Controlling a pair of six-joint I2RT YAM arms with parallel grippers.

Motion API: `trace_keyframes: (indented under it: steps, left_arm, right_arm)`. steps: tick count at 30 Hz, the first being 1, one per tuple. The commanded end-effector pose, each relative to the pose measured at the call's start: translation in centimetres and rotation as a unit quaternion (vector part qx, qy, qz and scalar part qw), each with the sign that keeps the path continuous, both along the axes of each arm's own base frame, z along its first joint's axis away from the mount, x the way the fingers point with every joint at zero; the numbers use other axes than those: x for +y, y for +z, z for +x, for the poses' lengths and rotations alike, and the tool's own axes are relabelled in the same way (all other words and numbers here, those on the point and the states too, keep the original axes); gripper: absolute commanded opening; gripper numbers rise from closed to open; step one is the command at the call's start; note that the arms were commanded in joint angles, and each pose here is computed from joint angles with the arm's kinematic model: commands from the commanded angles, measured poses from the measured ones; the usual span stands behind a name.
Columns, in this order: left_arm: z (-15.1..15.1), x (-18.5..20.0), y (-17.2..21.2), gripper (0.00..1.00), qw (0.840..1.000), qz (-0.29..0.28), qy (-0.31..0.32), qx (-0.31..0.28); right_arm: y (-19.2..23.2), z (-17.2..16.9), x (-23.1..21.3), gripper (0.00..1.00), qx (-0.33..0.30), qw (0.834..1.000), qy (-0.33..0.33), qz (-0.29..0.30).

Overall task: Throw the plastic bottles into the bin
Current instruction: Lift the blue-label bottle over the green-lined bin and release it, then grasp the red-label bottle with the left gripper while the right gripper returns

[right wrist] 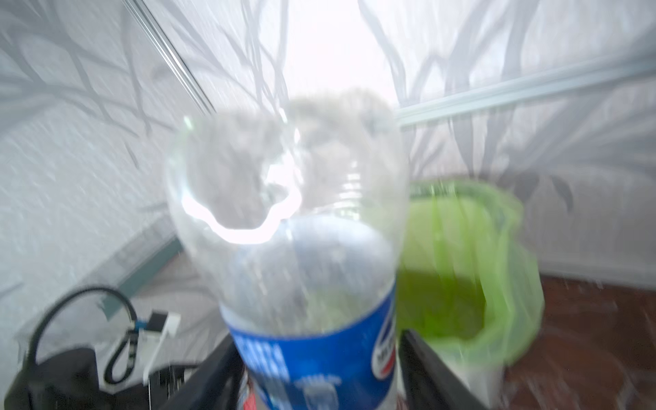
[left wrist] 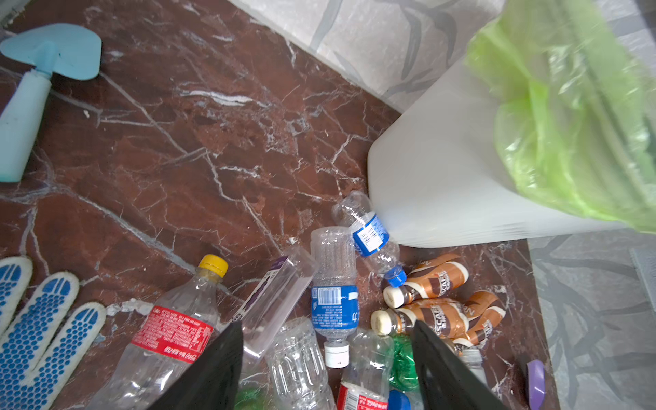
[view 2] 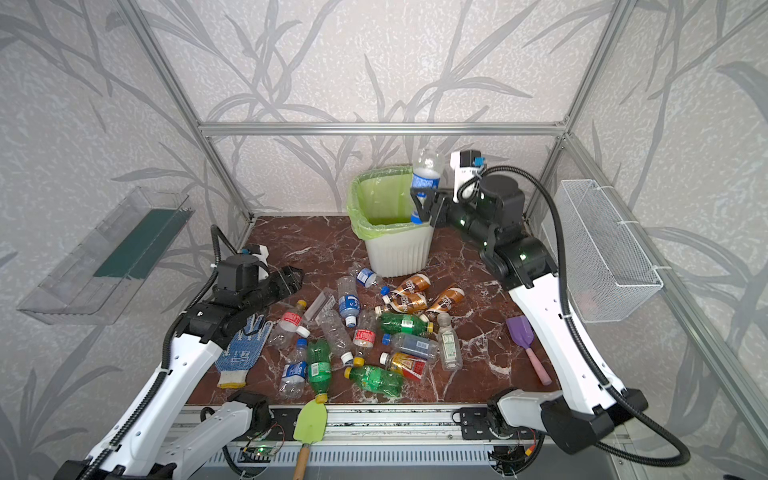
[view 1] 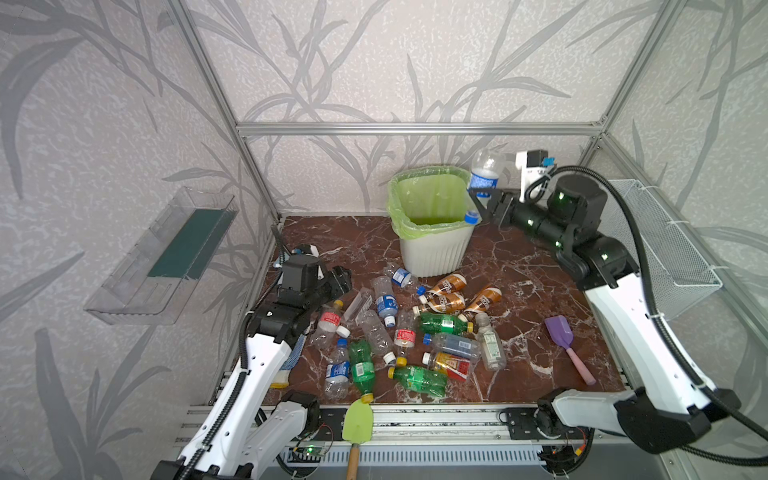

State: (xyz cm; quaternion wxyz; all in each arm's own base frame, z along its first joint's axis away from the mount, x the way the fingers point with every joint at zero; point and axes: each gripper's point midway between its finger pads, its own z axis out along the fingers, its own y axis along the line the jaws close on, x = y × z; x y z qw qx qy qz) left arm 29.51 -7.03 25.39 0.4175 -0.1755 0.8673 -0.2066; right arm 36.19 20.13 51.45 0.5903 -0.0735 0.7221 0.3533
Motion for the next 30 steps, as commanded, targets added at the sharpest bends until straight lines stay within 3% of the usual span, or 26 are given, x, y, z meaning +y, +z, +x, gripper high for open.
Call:
trace_keyframes:
  steps: [1,5,8,13,20,25,30]
  left_arm:
    - [-0.5,0.2,1.8,0.74,1.000,-0.007,0.007,-0.017]
    - [-1.0,0.6,1.6,0.74,1.000,-0.002,0.014,-0.018]
    - [-1.1,0.7,1.3,0.74,1.000,-0.001,0.018,-0.018]
    - [-1.1,0.7,0.0,0.74,1.000,-0.002,0.020,-0.002]
    - [-1.1,1.2,-2.9,0.74,0.999,0.018,0.032,0.039]
    - [-1.3,2.6,-6.2,0.76,0.991,0.064,0.057,0.107]
    - [-2.1,4.7,-9.4,0.82,0.968,0.137,0.083,0.193]
  right_arm:
    - [-1.1,0.7,0.4,0.99,0.040,0.999,0.003,-0.014]
    - [-0.9,-1.5,-1.7,0.99,0.037,0.999,-0.025,-0.020]
    - [-2.9,-3.3,-2.9,1.00,0.063,0.997,-0.035,-0.037]
    - [-10.7,-4.9,-3.7,0.97,0.154,0.985,-0.039,-0.071]
    - [-23.3,-7.9,-4.5,0.94,0.291,0.950,-0.034,-0.102]
    - [-30.0,-9.8,-4.5,0.92,0.365,0.925,-0.025,-0.106]
    - [-32.9,-10.5,-4.3,0.91,0.387,0.915,-0.022,-0.109]
